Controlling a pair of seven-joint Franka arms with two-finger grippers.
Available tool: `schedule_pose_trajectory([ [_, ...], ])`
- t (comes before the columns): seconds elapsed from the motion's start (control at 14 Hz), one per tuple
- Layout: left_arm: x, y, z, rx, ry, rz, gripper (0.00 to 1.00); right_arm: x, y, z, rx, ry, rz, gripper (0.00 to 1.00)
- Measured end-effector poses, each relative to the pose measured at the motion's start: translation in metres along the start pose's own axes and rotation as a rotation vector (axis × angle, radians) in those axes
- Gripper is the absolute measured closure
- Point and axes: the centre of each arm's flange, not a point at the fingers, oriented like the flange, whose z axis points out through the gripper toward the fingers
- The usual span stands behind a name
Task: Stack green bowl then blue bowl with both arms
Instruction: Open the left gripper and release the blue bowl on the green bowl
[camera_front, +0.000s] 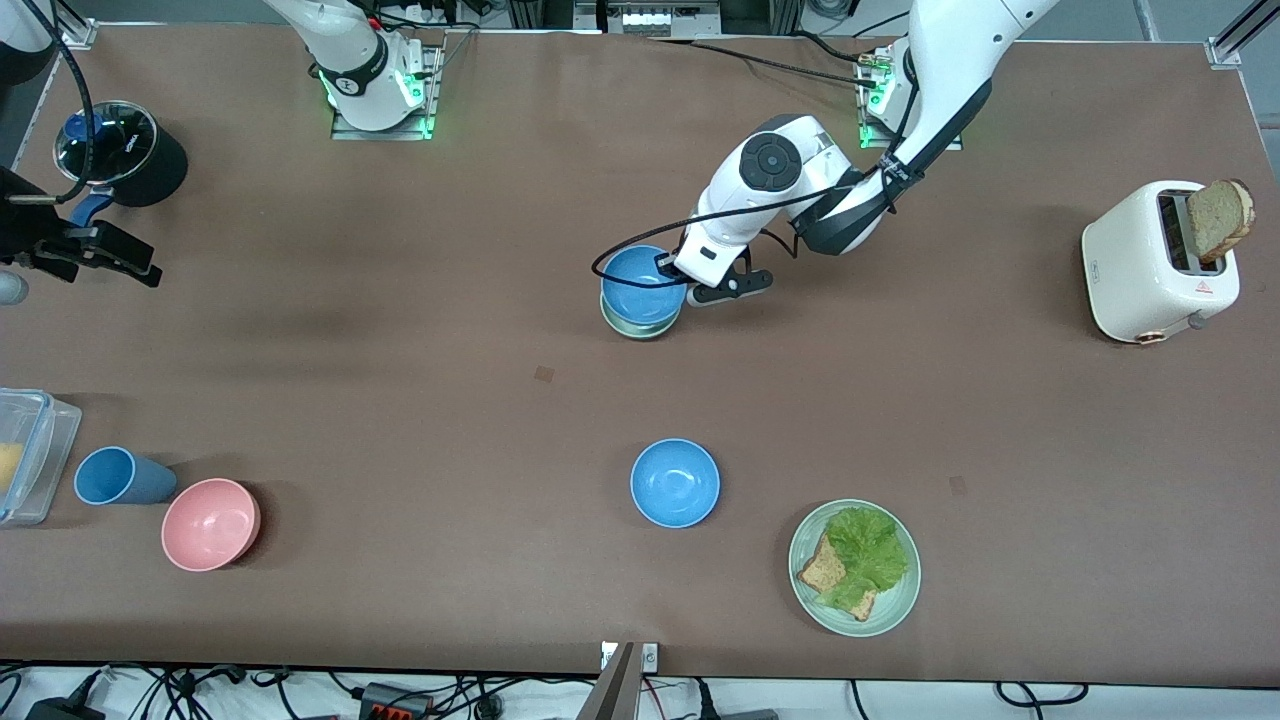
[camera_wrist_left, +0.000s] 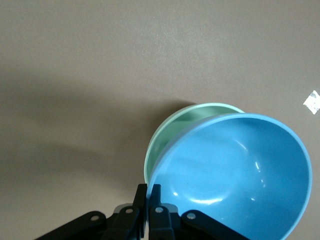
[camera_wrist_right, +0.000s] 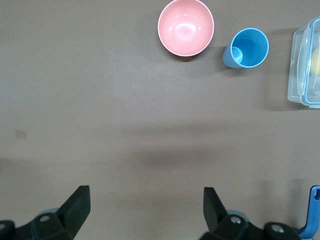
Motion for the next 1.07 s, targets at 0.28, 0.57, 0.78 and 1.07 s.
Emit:
schedule_pose_trajectory([
  [0.28,0.008,0.002,0.001,-0.009,-0.003,-0.011,0.88,0.000,0.000,0.000,0.000,0.000,0.000,0.00],
  [0.57,0.010,0.004,0.000,-0.014,-0.004,-0.014,0.79,0.000,0.000,0.000,0.000,0.000,0.000,0.00],
  [0.78,0.014,0.004,-0.002,-0.019,0.001,-0.021,0.75,0.000,0.000,0.000,0.000,0.000,0.000,0.00],
  [1.07,0.025,0.011,-0.016,0.007,0.002,-0.033,0.73,0.000,0.000,0.000,0.000,0.000,-0.001,0.00],
])
